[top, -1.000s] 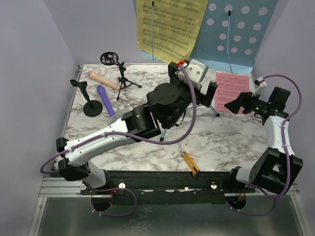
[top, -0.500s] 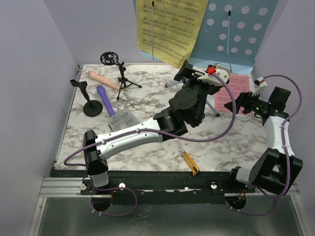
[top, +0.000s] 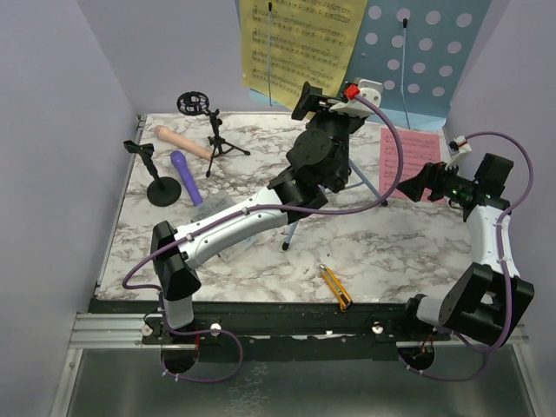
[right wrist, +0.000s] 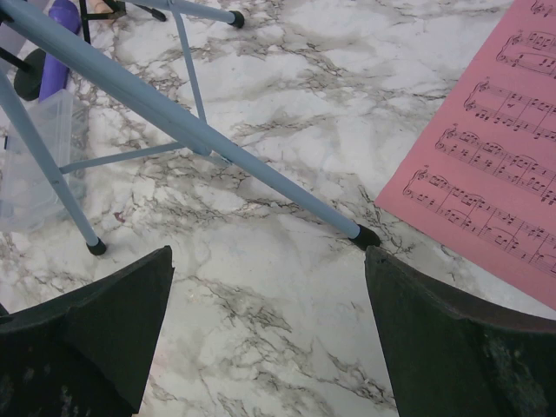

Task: Pack up the instrument practice props
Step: Pick up the sheet music from the music stand.

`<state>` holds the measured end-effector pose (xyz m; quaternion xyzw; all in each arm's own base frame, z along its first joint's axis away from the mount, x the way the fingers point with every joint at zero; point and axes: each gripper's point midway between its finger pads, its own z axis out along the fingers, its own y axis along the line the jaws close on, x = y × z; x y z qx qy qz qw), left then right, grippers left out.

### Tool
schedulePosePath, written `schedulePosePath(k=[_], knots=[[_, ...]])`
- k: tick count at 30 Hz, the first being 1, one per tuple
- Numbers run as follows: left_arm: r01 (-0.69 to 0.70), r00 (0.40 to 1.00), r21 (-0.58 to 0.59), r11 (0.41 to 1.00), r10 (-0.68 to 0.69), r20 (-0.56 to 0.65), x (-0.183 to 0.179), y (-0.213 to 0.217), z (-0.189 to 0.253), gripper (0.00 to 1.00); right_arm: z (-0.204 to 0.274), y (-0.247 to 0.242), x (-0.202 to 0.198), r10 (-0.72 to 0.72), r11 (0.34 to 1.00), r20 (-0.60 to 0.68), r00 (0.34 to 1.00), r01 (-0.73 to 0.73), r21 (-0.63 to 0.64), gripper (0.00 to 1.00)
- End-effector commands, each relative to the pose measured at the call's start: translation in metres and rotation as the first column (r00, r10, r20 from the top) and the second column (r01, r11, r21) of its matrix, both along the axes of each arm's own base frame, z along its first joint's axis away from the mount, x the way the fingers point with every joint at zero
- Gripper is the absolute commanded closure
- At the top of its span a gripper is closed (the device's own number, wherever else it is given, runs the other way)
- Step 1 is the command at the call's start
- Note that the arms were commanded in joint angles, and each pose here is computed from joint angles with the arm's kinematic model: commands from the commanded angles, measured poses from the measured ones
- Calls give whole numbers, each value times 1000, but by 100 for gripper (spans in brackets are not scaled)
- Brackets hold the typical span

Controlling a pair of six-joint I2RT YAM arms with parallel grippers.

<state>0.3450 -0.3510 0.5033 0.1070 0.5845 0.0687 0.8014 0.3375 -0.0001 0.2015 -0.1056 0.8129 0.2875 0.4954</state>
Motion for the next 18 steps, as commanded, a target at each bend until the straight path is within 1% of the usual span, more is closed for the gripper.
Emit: schedulePosePath(k=[1,2,4,6,10,12,14,15,18], knots=[[-39,999,-54,998,40,7,9,18,7,25,5,3,-6,18,1000,14,1000,-18,7,5],[-46,999,-54,997,47,7,11,21,7,26,5,4,-6,19,1000,14,1000,-19,8,5],[-53,999,-53,997,54,10,12,26,10,34,5,4,-6,20,1000,15,1000,-20,7,5],[-49,999,-56,997,50,16,10,29,14,47,5,3,-6,18,1000,15,1000,-19,6,5],[-19,999,-78,997,22,38,0,35,28,76,3,3,-6,18,1000,10,1000,-18,8,5],[5,999,-89,996,0,53,-9,40,37,88,3,3,-6,17,1000,9,1000,-17,8,5],[32,997,-97,995,-26,68,-18,42,45,98,2,3,-6,18,1000,9,1000,-18,10,5],[48,996,-102,994,-41,75,-22,43,47,100,1,3,-6,17,1000,5,1000,-17,10,5],[119,989,-119,986,-107,106,-37,43,58,100,1,3,-5,17,1000,4,1000,-17,12,5]])
